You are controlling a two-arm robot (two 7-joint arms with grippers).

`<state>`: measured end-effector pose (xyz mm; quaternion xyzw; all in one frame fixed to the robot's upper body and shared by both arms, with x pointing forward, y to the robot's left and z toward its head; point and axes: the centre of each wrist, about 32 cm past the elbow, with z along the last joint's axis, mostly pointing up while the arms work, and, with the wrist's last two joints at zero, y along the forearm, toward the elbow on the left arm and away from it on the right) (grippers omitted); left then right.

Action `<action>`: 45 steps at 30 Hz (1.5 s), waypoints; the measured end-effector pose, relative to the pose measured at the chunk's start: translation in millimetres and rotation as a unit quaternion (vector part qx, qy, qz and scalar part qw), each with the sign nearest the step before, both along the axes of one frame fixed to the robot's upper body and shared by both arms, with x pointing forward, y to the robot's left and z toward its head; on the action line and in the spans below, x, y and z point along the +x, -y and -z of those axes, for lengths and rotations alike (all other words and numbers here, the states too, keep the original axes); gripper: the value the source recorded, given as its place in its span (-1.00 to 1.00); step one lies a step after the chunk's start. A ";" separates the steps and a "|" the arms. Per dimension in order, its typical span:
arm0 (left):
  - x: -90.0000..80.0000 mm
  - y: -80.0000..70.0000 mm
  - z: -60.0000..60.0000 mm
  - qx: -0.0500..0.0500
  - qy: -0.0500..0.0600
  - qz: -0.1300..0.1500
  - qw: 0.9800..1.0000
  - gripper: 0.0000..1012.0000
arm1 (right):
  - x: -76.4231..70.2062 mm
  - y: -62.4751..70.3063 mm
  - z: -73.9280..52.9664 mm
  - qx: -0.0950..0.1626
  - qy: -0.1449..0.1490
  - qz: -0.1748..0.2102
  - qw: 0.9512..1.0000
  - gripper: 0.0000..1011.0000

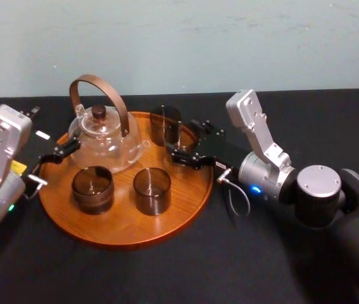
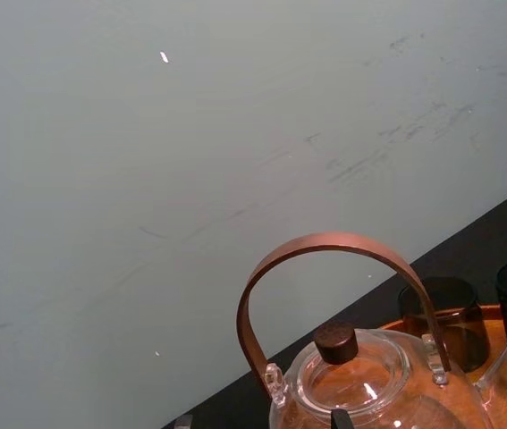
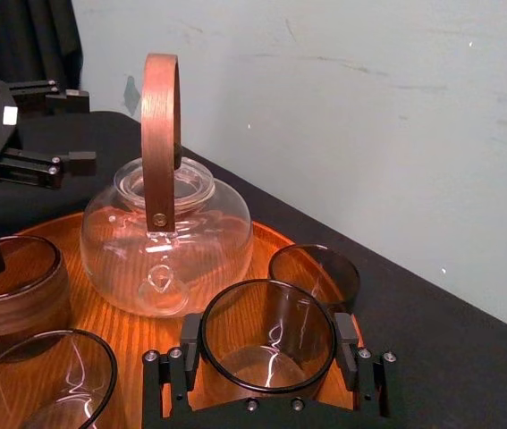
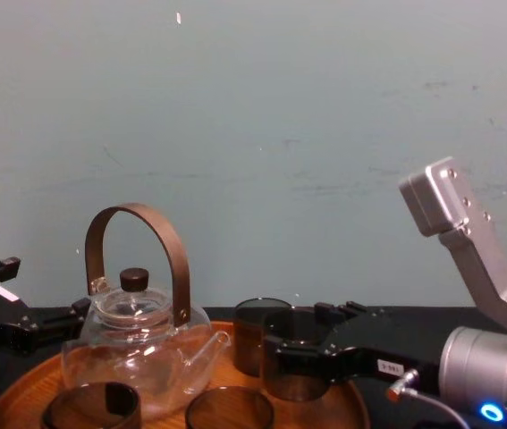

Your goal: Pick up the glass from the table and place it on the tray.

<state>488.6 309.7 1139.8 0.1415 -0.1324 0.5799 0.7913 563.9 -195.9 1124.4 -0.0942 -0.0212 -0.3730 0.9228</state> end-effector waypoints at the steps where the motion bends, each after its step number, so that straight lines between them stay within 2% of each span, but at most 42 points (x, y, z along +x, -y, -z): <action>1: 0.0 0.0 0.0 0.000 0.000 0.000 1.000 0.98 | 0.1 -0.5 1.1 0.000 -0.001 0.000 1.000 0.79; 17: 0.0 0.0 0.0 0.000 0.000 0.000 1.000 0.98 | 0.7 0.6 10.0 -0.002 -0.011 0.004 1.000 0.79; 30: 0.0 0.0 0.0 0.000 0.000 0.000 1.000 0.98 | 0.3 0.2 10.6 -0.001 -0.011 0.010 1.000 0.79; 36: 0.0 0.0 0.0 0.000 0.000 0.000 1.000 0.98 | 0.1 0.3 10.8 -0.002 -0.011 0.009 1.000 0.97; 45: 0.0 0.0 0.0 0.000 0.000 0.000 1.000 0.98 | -1.6 4.5 11.1 0.005 -0.012 0.011 1.000 0.98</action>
